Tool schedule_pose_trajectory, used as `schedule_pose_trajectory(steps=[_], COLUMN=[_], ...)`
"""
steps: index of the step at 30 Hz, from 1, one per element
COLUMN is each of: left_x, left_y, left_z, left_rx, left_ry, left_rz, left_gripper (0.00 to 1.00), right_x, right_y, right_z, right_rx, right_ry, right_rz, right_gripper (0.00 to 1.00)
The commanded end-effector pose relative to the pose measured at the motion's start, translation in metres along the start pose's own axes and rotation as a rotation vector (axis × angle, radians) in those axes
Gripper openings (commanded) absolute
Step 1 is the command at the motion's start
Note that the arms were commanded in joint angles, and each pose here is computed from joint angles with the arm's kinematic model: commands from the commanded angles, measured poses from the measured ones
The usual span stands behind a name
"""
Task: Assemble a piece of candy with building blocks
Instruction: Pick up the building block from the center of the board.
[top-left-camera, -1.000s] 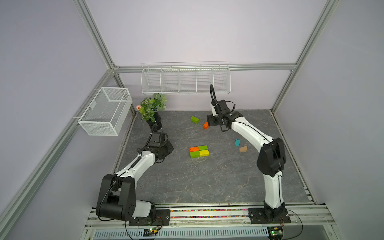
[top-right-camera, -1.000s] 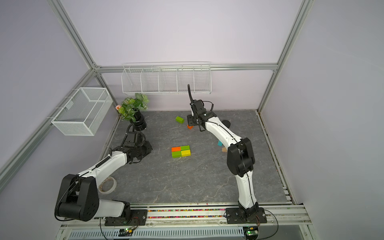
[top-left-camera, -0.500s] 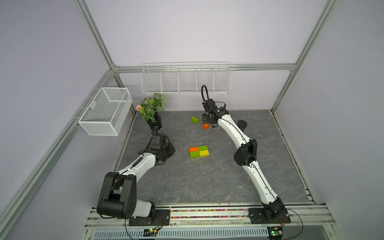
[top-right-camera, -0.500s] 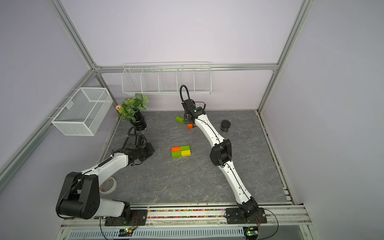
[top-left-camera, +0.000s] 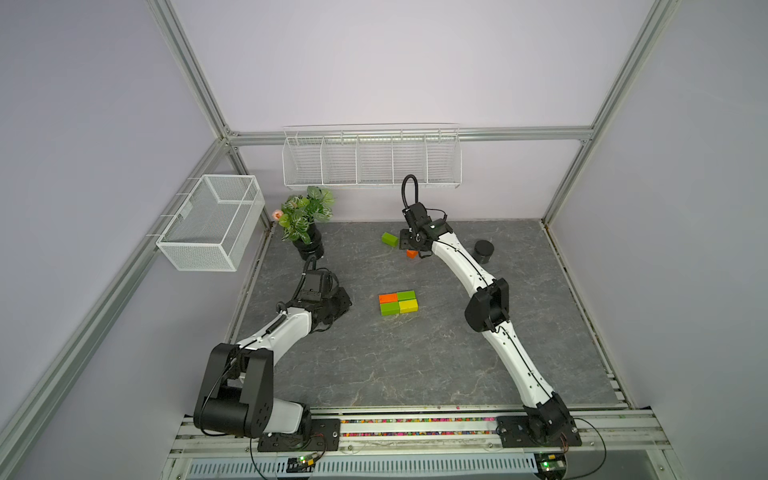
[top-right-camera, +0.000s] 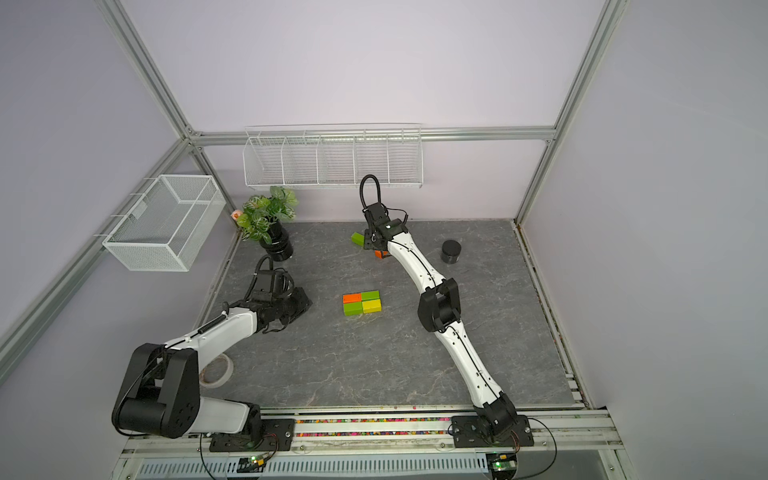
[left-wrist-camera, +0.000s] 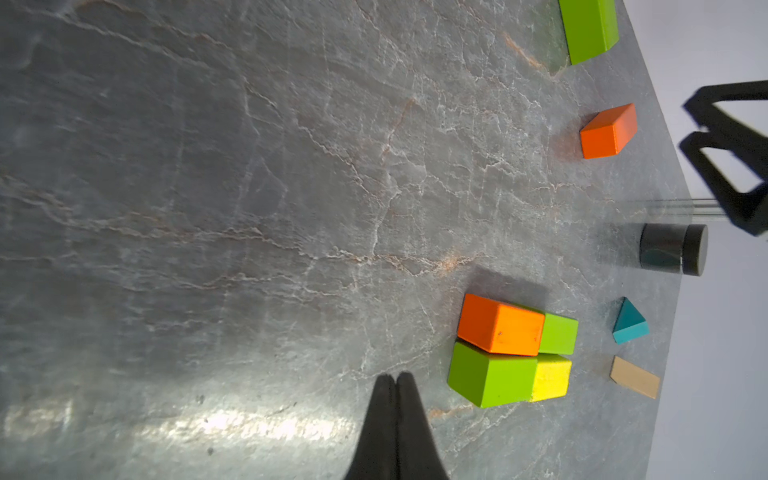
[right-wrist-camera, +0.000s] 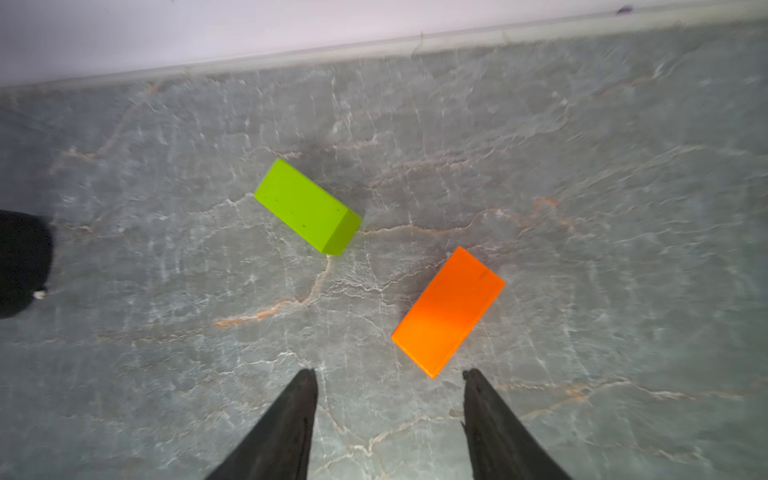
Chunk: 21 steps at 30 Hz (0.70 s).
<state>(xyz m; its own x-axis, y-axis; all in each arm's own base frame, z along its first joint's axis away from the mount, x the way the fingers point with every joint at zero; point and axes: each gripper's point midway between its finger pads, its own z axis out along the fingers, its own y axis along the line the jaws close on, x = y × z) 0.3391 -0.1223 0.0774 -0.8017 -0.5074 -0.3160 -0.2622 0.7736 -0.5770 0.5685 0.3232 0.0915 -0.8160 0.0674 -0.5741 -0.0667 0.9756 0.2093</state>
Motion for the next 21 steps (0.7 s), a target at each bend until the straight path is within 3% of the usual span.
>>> schedule_pose_trajectory(steps=[1,21], left_x=[0.002,0.016], left_y=[0.001,0.009], left_z=[0.002,0.021], left_rx=[0.012,0.021], left_ry=[0.006,0.065], left_rz=[-0.016,-0.038], left_gripper=[0.00,0.00], right_x=[0.003,0.022], right_y=[-0.010,-0.034], right_z=[0.016,0.054], right_rx=[0.011,0.054], right_ry=[0.008,0.044], right_rz=[0.031,0.060], right_gripper=[0.59,0.61])
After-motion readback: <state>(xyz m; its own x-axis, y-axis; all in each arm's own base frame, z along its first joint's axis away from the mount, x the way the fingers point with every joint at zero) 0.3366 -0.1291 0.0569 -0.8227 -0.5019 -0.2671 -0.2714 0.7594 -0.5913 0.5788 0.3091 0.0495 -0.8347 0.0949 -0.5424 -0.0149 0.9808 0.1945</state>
